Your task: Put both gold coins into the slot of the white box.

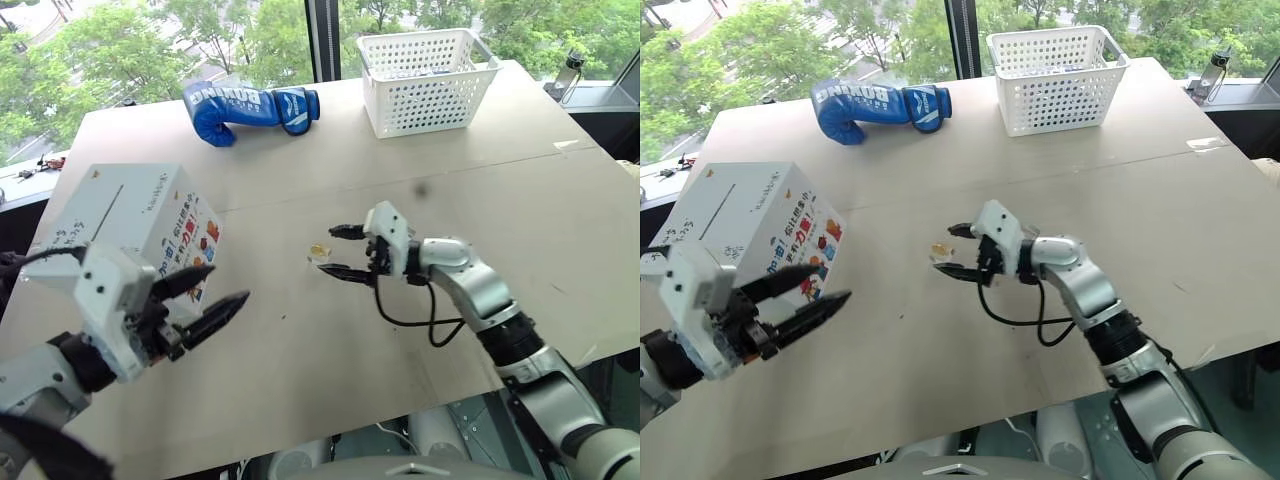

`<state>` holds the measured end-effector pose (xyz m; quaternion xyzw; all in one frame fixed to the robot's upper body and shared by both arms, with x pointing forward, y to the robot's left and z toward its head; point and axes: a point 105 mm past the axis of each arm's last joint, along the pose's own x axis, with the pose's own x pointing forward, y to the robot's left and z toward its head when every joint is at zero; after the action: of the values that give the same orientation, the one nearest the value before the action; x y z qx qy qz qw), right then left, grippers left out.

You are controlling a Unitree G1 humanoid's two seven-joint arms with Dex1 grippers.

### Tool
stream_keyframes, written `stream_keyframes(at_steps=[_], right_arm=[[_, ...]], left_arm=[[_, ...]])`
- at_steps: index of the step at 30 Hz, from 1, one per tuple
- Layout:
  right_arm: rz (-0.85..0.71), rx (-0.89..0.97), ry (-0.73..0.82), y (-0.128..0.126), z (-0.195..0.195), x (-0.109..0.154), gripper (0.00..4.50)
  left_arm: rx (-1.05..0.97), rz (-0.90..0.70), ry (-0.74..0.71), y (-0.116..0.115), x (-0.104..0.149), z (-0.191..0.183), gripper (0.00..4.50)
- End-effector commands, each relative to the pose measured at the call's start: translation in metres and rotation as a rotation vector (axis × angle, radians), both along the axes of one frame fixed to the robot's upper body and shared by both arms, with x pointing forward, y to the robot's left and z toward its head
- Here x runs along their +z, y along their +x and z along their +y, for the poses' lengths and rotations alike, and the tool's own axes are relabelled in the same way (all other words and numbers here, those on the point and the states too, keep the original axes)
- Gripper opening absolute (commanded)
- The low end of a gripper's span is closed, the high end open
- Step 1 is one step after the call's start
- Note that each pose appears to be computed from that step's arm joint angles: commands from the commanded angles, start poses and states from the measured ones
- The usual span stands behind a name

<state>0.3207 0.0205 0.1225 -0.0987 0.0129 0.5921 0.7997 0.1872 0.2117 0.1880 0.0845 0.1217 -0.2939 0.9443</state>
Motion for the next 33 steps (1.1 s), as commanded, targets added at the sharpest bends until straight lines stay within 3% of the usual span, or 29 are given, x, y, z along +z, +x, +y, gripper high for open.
stream_keyframes(at_steps=[1, 6, 8, 14, 23, 28, 33], right_arm=[[-0.057, -0.046, 0.019, 0.008, 0.01, 0.007, 3.68], [-0.052, -0.086, -0.002, 0.016, 0.015, -0.002, 3.68], [-0.049, -0.093, -0.003, 0.017, 0.014, -0.003, 2.62], [-0.047, -0.067, 0.026, 0.011, 0.017, 0.0, 0.03], [-0.064, -0.046, 0.033, 0.007, 0.019, 0.0, 0.03], [-0.003, -0.004, 0.167, 0.0, 0.021, 0.022, 0.03], [0.167, 0.101, 0.347, -0.018, 0.025, 0.048, 0.03]], left_arm=[[0.004, -0.043, 0.061, 0.004, 0.005, 0.003, 3.39], [0.028, -0.048, 0.082, 0.008, 0.002, 0.009, 3.39], [0.032, -0.052, 0.08, 0.008, 0.002, 0.009, 3.47], [0.037, -0.065, 0.069, 0.011, 0.005, 0.01, 3.47], [0.053, -0.076, 0.002, 0.013, 0.003, 0.009, 3.47], [0.058, -0.099, -0.155, 0.016, 0.005, 0.002, 3.47], [0.025, -0.1, -0.366, 0.02, 0.005, -0.013, 3.47]])
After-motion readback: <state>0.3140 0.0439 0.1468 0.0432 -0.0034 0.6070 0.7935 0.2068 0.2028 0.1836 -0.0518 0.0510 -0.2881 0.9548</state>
